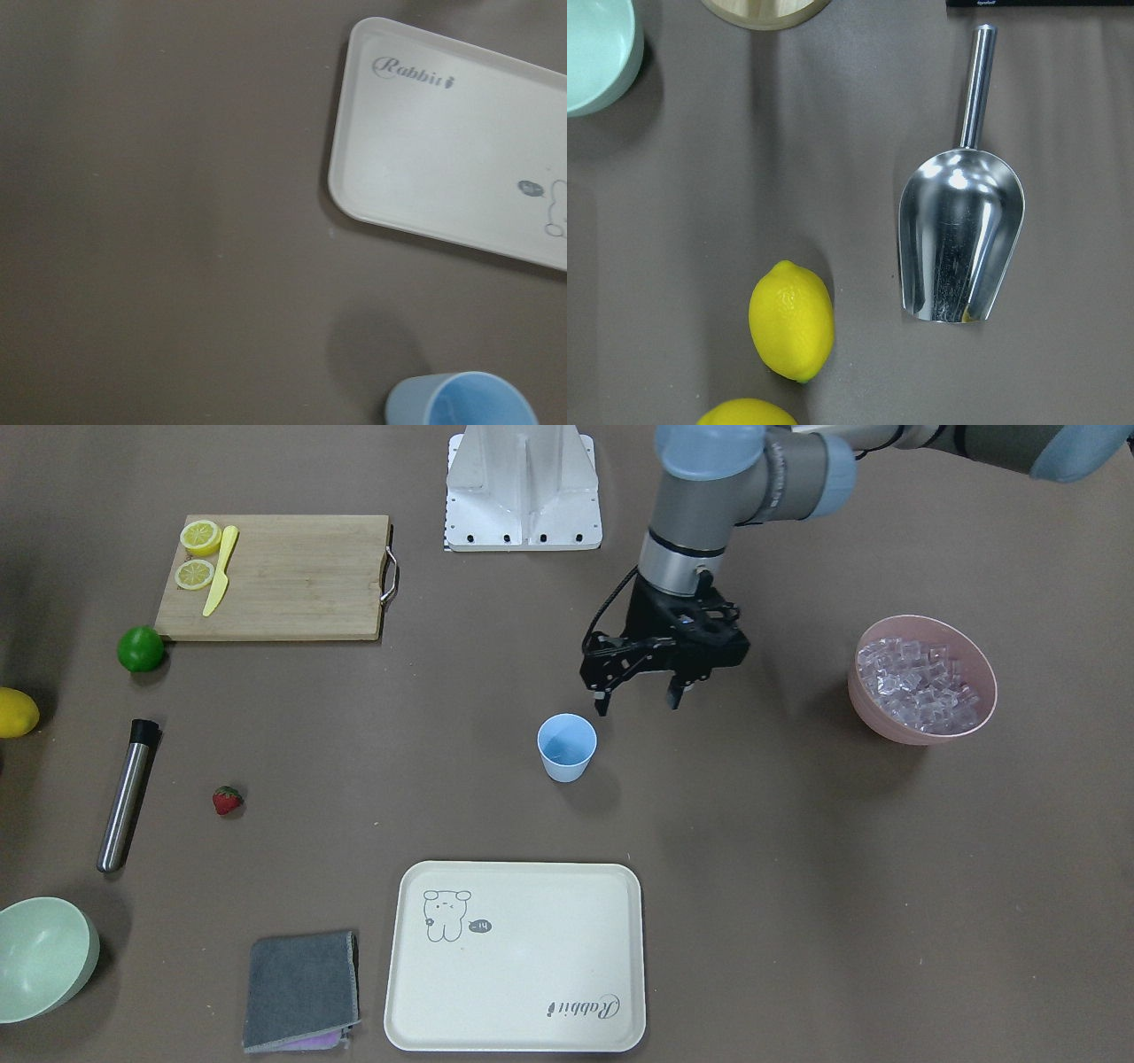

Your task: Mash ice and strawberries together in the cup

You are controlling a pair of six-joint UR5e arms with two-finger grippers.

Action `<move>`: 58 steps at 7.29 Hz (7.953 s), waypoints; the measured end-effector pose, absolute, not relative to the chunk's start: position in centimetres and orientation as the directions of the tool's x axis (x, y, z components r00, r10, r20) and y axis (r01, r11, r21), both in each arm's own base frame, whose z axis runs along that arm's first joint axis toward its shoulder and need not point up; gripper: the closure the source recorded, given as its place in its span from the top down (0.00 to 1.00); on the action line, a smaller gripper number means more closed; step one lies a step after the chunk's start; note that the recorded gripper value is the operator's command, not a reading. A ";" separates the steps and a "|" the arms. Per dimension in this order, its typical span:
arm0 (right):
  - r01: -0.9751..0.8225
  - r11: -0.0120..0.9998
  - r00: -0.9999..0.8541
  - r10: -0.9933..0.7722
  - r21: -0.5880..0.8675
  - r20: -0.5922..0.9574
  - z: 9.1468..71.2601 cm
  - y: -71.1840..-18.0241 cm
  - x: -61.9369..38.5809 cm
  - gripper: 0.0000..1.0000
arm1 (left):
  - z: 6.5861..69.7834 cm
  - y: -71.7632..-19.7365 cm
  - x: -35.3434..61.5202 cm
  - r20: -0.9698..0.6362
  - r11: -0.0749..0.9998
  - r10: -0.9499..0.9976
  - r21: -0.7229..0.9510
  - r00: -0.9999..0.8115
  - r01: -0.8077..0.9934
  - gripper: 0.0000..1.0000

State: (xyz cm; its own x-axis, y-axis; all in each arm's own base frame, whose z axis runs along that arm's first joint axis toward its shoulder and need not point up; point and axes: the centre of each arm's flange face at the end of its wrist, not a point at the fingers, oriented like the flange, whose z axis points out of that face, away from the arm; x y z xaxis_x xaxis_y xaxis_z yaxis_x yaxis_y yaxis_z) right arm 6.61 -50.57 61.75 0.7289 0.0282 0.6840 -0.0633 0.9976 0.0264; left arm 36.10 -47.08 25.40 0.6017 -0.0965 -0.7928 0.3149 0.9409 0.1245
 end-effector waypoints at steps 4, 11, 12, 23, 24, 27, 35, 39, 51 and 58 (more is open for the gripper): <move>-0.063 0.998 0.728 0.027 0.028 0.685 61.7 -50.7 6.6 1.00 | 40.1 -44.8 22.7 -0.754 0.963 -0.036 0.149 0.656 0.224 0.98; -0.064 0.998 0.730 0.027 0.028 0.683 61.7 -50.8 6.6 1.00 | 49.5 -43.8 21.2 -0.788 0.974 -0.004 0.137 0.616 0.181 0.86; -0.064 0.998 0.730 0.027 0.029 0.683 61.6 -50.8 6.6 1.00 | 49.7 -43.8 21.7 -0.786 0.976 -0.001 0.134 0.618 0.172 0.85; -0.065 0.997 0.728 0.023 0.035 0.685 61.2 -51.0 6.6 1.00 | 51.1 -42.7 24.3 -0.779 0.986 0.021 0.120 0.626 0.116 0.72; -0.064 0.997 0.728 0.022 0.036 0.685 61.2 -51.0 6.6 1.00 | 51.3 -42.6 24.5 -0.780 0.986 0.024 0.120 0.626 0.112 0.71; -0.065 0.997 0.728 0.022 0.037 0.685 61.1 -51.0 6.6 1.00 | 52.6 -42.4 24.7 -0.786 0.985 0.038 0.132 0.617 0.107 0.44; -0.066 0.997 0.729 0.019 0.043 0.684 60.8 -51.0 6.6 1.00 | 52.2 -41.9 24.4 -0.802 0.988 0.045 0.122 0.595 0.090 0.00; -0.066 0.997 0.728 0.019 0.042 0.685 60.8 -51.0 6.6 1.00 | 51.3 -41.5 20.1 -0.809 0.978 0.020 0.139 0.588 0.158 0.00; -0.075 0.996 0.717 0.025 0.042 0.697 60.1 -51.1 6.3 1.00 | 20.2 -46.1 49.8 -0.916 0.904 -0.123 0.055 0.381 0.425 0.00; -0.078 0.996 0.716 0.028 0.039 0.698 60.2 -50.9 6.5 1.00 | 19.4 -45.4 52.2 -0.906 0.897 -0.132 0.063 0.402 0.437 0.98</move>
State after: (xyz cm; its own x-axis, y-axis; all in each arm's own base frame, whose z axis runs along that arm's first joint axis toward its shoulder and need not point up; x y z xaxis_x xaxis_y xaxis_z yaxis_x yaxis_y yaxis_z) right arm 6.48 -50.94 60.18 0.7160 0.0283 0.6975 -0.0778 0.9962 0.0394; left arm 52.23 -45.38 19.44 0.4021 -0.1317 -0.9061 0.4366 0.8974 0.0634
